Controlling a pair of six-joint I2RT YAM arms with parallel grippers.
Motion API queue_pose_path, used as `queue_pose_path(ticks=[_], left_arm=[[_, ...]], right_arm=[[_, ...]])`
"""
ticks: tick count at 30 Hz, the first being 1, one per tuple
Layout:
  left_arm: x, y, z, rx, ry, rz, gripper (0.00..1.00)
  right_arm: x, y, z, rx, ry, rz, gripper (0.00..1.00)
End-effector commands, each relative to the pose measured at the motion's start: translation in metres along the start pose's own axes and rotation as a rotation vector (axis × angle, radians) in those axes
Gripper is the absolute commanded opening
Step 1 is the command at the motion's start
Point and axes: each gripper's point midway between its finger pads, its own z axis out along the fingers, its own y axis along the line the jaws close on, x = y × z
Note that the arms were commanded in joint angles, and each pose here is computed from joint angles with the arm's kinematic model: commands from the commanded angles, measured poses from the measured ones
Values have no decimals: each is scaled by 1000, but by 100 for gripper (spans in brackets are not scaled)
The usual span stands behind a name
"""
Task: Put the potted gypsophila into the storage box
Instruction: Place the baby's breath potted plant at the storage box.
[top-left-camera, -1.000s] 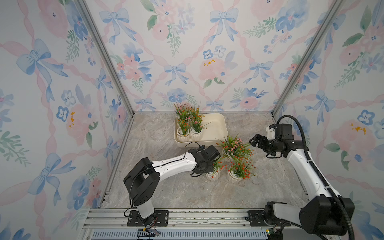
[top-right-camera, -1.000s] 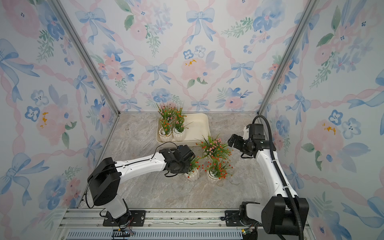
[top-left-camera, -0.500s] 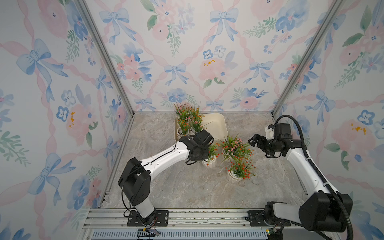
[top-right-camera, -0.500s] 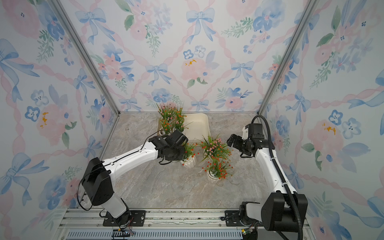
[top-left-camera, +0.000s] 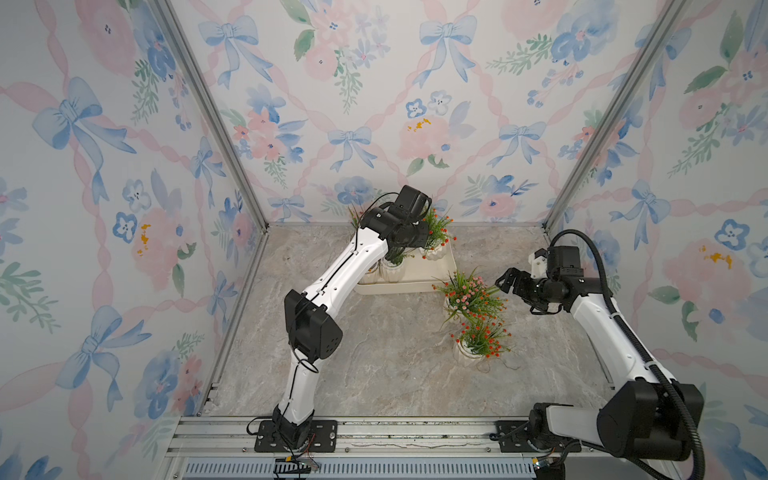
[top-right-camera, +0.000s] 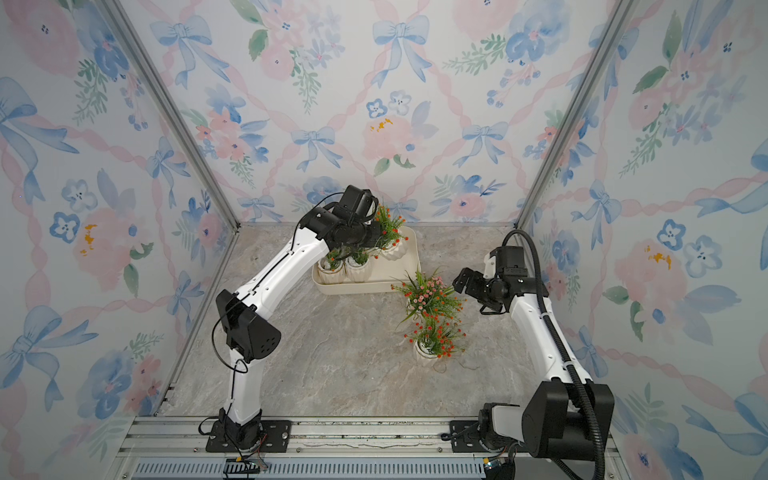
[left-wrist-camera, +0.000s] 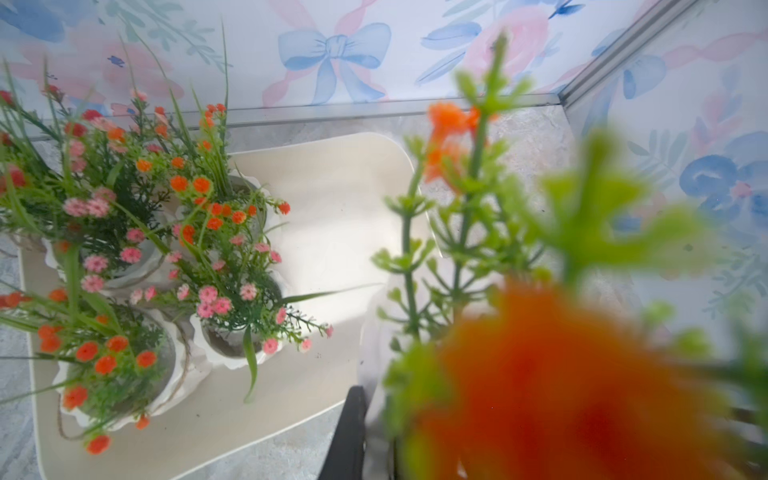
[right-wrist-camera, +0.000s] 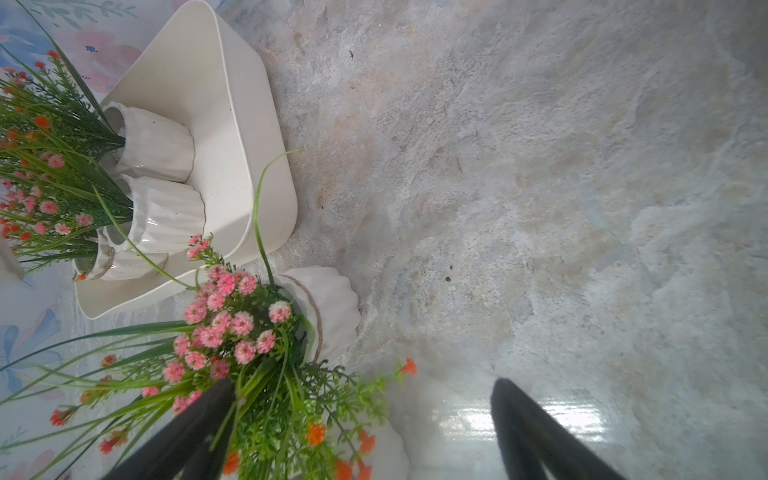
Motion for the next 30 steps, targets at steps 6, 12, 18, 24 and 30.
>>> queue_pose_path(ticks=[6, 12, 18, 24, 30], left_arm=[[-47, 6, 39, -17, -129, 12, 0], [-42, 25, 79, -81, -128, 8, 0], [-50, 33, 108, -81, -181, 5, 0], [-62, 39, 126, -83, -251, -15, 0], [-59, 48, 142, -94, -252, -14, 0]], right_arm=[[-7, -1, 1, 13, 8, 10, 97], [-6, -4, 3, 20, 16, 12, 97], [-5, -2, 1, 9, 19, 12, 97], [-3, -6, 0, 27, 18, 6, 97], [0, -8, 6, 27, 31, 11, 97]])
